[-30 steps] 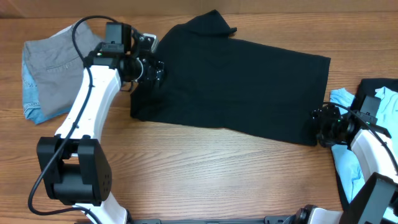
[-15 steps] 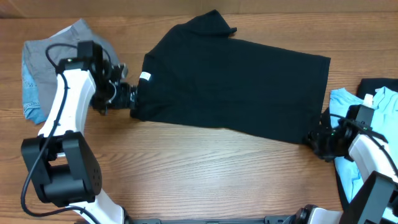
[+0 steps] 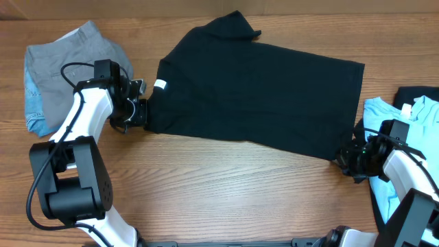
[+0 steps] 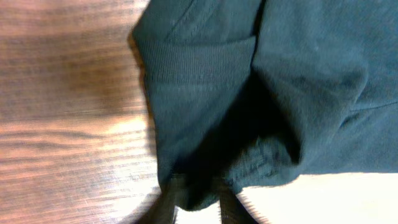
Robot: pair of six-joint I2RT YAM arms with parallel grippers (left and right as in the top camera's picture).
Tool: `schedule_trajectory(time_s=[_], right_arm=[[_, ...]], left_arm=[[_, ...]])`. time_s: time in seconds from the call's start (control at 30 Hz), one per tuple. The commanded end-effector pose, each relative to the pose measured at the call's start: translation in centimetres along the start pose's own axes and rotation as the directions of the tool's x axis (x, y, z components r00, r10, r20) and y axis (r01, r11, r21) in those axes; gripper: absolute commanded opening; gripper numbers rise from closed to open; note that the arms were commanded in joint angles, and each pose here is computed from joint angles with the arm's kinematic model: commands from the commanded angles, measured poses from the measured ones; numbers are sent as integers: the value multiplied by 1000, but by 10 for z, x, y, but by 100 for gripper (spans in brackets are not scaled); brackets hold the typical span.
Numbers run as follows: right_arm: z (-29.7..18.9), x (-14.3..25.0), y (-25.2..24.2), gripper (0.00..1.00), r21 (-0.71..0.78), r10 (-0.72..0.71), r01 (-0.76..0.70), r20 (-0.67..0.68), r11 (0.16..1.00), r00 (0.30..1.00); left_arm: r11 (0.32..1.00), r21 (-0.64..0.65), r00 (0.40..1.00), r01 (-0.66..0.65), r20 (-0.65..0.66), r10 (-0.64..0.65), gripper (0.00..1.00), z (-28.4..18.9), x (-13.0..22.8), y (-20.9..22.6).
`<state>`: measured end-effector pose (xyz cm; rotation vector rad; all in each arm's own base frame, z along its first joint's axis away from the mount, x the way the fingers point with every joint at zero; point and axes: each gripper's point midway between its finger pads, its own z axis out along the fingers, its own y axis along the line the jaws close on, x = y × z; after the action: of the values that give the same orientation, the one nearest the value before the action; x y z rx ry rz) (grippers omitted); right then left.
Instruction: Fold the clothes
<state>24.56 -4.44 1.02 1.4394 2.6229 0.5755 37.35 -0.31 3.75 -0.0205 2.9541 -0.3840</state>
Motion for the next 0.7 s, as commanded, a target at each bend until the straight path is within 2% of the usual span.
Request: schedule_trajectory(time_s=[0.0,0.13,0.2,0.23,0.3,0.47,0.53,0.67], right_arm=[[1,9,-8,4,32,19,-18,-33,999,999],[0,17,-22,4,98,40,-35,-55,995,998],[-1,16,-24,4,108,39,-34,-48,994,998],[-1,16,-24,4,109,39,-34,-47,993,998],[-1,15,-24,4,109,38,-33,-46,993,998],[-1,13,-24,4,112,36,-32,-37,993,999],[-1,14,-24,4,112,33,-29,-38,993,999],[-1,14,-24,4,113,33,-29,-38,993,999]], left_arm=[[999,-22,999,-27,20,27,4,2,-4,6],[999,-10,997,-32,68,33,4,0,-16,8],[997,61,997,-55,65,51,19,0,-14,-5],[991,100,995,-85,64,78,23,-1,-12,-12],[964,193,983,-183,69,173,46,-3,-6,-29],[950,191,969,-248,58,241,64,-3,0,-29],[950,172,966,-259,56,253,64,-2,0,-26],[962,93,966,-257,0,259,52,0,8,-11]])
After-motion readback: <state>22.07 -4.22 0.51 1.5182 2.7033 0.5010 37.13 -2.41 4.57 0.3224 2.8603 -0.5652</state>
